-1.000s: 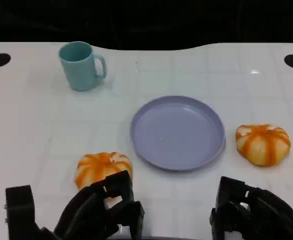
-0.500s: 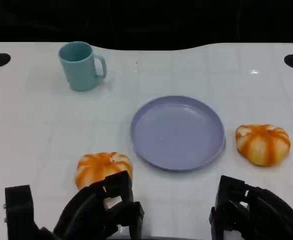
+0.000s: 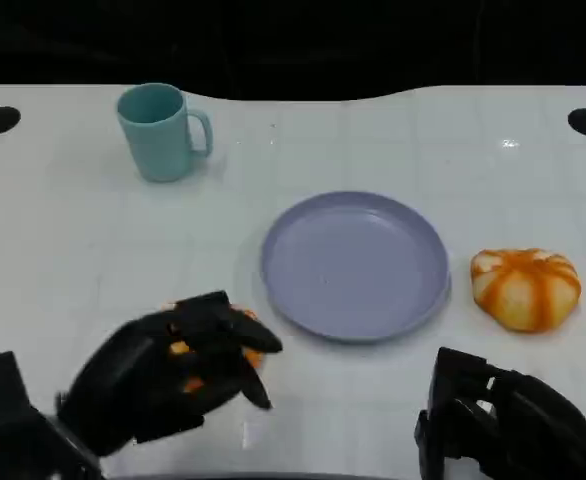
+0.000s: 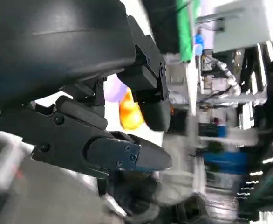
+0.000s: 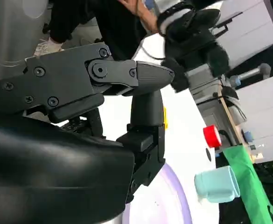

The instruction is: Grasp the bread from the table and place it into the plate.

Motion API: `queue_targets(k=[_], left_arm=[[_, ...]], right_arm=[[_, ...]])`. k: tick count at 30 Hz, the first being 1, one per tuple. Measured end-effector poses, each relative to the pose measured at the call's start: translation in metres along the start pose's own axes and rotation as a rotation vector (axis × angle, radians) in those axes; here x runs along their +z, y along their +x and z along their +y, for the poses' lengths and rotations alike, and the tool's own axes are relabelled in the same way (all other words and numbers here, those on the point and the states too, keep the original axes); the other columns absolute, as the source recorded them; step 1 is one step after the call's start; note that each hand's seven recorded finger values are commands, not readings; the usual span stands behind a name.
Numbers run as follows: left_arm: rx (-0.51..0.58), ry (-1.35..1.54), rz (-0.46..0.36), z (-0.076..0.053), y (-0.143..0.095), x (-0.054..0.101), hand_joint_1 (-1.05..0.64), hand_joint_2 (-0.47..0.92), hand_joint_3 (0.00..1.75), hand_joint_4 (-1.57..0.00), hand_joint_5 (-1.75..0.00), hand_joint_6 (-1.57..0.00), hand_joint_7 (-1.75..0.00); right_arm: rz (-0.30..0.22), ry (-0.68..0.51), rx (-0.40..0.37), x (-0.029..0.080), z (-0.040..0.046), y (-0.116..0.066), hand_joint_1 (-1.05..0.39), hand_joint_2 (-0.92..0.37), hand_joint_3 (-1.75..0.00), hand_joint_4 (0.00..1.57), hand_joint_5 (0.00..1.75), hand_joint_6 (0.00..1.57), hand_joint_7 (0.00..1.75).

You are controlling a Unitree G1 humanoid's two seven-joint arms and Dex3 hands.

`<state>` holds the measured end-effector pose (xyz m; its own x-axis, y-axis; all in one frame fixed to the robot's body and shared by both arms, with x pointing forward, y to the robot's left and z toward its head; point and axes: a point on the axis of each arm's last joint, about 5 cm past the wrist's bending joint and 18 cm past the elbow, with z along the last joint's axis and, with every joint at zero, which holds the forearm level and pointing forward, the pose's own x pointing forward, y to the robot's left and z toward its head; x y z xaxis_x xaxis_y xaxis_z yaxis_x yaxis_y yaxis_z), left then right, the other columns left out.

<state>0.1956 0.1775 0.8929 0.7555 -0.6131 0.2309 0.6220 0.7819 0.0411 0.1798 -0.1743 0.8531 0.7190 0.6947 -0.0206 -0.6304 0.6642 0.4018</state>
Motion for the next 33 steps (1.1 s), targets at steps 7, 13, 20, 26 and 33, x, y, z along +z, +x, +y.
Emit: queue_targets(k=[7, 13, 20, 26, 33], left_arm=[[0.025, 0.441, 0.061, 0.007, -0.001, 0.034, -0.74, 0.92, 0.18, -0.35, -0.66, -0.42, -0.03], [0.019, 0.895, 0.136, 0.005, -0.002, 0.06, -0.77, 0.92, 0.14, -0.35, -0.47, -0.33, 0.0], [-0.031, 1.218, 0.242, -0.008, 0.004, 0.069, -0.79, 0.92, 0.1, -0.35, -0.24, -0.24, 0.0], [-0.073, 1.378, 0.362, -0.018, 0.014, 0.063, -0.78, 0.92, 0.04, -0.37, -0.16, -0.26, -0.01], [-0.119, 1.446, 0.46, -0.019, 0.032, 0.05, -0.77, 0.92, 0.05, -0.38, -0.14, -0.23, 0.0]], right_arm=[[0.001, 0.0, 0.001, 0.0, 0.0005, 0.0, -0.55, -0.92, -0.42, 0.61, 1.75, 0.4, 1.73], [0.003, 0.0, 0.001, 0.0, 0.0005, -0.001, -0.56, -0.92, -0.42, 0.62, 1.75, 0.4, 1.74], [0.01, 0.006, 0.001, 0.0, 0.0005, -0.001, -0.55, -0.92, -0.42, 0.62, 1.75, 0.4, 1.74], [0.013, 0.006, 0.0, 0.0, 0.0003, -0.001, -0.55, -0.92, -0.42, 0.61, 1.75, 0.39, 1.74], [0.013, 0.008, 0.0, -0.001, 0.0005, -0.002, -0.55, -0.92, -0.4, 0.61, 1.75, 0.4, 1.71]])
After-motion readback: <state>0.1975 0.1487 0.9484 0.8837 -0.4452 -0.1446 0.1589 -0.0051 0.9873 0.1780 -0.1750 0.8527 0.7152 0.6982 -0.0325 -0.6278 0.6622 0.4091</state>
